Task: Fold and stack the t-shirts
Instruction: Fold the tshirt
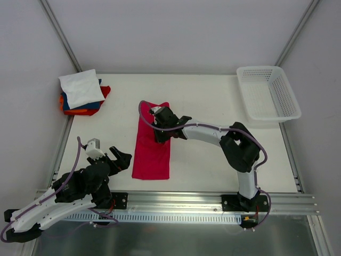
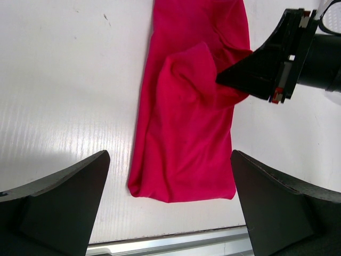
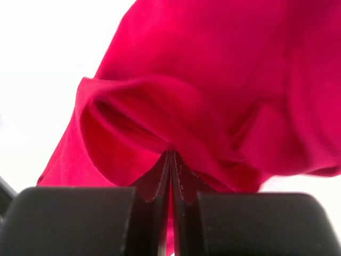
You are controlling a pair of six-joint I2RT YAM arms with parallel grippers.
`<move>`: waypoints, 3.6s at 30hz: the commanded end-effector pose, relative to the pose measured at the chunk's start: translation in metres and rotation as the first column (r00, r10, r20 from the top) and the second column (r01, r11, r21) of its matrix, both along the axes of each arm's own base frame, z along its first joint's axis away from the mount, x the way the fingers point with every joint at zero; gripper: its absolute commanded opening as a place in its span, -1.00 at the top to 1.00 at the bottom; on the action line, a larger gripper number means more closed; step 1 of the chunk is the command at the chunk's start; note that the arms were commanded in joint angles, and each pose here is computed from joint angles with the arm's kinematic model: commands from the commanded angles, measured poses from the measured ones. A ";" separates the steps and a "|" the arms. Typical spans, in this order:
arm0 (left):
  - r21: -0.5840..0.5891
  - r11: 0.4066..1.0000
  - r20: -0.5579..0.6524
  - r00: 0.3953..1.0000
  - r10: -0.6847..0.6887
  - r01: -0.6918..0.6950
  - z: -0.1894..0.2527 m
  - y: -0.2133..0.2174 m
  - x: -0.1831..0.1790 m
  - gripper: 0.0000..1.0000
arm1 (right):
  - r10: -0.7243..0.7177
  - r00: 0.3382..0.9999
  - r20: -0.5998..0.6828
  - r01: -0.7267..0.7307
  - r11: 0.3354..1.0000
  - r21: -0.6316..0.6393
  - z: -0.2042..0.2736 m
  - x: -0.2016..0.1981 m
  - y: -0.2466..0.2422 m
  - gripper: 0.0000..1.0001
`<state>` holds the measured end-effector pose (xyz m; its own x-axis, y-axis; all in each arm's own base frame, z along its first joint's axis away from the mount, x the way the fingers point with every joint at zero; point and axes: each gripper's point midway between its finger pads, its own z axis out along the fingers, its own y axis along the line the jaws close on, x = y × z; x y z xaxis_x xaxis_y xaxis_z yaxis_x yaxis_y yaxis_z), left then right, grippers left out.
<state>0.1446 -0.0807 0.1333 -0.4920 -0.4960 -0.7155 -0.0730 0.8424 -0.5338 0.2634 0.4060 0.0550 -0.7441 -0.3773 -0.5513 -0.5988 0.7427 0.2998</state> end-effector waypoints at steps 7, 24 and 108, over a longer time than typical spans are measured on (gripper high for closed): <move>-0.001 1.000 0.007 1.000 0.023 -0.023 0.000 0.003 0.002 -0.98 | -0.097 0.992 0.076 0.098 0.995 -0.010 0.013 0.075 -0.021 0.91; 0.078 0.996 -0.085 0.995 0.052 -0.046 -0.022 -0.002 0.002 -0.98 | -0.254 0.954 0.159 0.261 0.965 -0.026 0.048 0.073 -0.105 0.28; 0.079 0.996 -0.450 0.893 0.002 0.037 -0.137 -0.040 -0.039 0.71 | -0.123 0.990 0.066 0.129 0.988 -0.089 -0.027 -0.145 -0.050 0.96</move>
